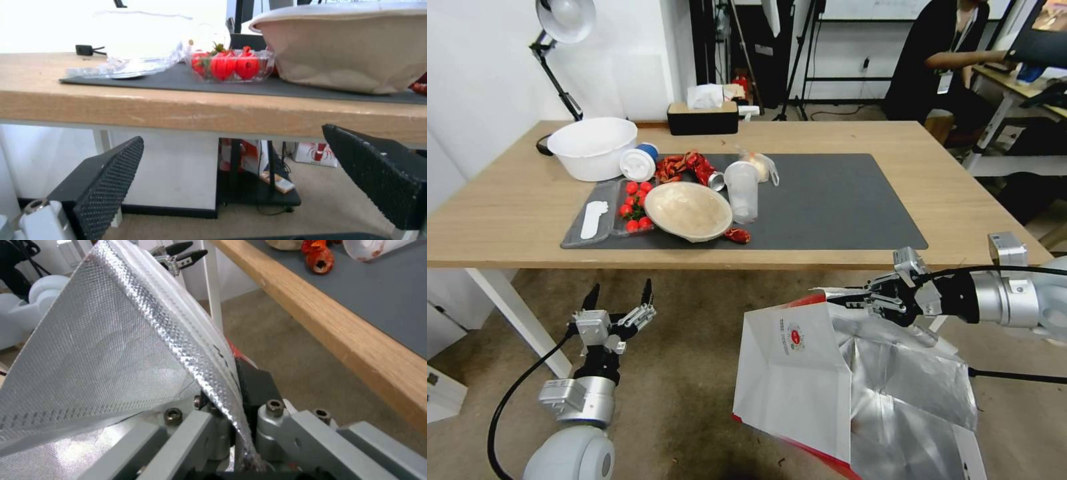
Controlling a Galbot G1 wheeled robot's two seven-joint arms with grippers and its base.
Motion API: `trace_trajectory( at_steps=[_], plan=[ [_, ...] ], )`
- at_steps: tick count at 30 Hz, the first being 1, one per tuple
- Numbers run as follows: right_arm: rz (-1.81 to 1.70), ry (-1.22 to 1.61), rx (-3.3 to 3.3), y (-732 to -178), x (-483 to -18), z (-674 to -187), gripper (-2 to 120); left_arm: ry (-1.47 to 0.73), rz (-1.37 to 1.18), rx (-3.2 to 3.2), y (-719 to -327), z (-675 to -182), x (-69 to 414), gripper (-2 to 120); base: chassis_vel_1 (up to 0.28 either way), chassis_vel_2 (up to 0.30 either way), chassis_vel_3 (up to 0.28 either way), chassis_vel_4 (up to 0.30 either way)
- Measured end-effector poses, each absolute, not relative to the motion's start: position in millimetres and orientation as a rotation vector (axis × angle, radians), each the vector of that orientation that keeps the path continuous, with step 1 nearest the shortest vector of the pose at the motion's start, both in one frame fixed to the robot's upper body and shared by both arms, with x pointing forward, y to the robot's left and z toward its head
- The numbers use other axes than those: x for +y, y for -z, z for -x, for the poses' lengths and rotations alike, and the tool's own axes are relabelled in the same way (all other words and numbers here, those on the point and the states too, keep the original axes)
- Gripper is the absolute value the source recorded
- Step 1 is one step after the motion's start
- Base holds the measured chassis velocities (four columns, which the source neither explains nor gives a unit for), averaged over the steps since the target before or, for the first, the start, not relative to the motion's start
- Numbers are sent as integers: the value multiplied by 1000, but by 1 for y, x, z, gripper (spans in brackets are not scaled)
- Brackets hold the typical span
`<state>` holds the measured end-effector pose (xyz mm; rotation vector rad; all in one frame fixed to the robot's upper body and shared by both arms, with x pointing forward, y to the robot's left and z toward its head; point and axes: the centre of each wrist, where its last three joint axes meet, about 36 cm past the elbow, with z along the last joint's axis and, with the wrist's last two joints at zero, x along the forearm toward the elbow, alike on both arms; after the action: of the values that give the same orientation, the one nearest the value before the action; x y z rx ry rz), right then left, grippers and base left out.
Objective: Pick up the food delivery bag from the floor and place it on the table.
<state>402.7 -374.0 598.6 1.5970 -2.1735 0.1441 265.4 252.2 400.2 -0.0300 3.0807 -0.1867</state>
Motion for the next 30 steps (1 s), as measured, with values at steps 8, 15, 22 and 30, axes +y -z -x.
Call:
trace_trajectory(
  at_steps=[8,15,22,30],
  plan=[
    [-1597,-144,-2174,-598,-374,-403,0,186,28,3081,-400,-266,252,100,0,0,0,0],
    [-1597,-144,-2174,-598,-374,-403,0,187,27,3082,-399,-266,252,100,0,0,0,0],
    [-1596,-144,-2173,-597,-374,-403,0,188,27,3083,-399,-266,251,100,0,0,0,0],
    [-1596,-145,-2173,-597,-374,-403,0,189,28,3084,-399,-266,251,100,0,0,0,0]
  ],
)
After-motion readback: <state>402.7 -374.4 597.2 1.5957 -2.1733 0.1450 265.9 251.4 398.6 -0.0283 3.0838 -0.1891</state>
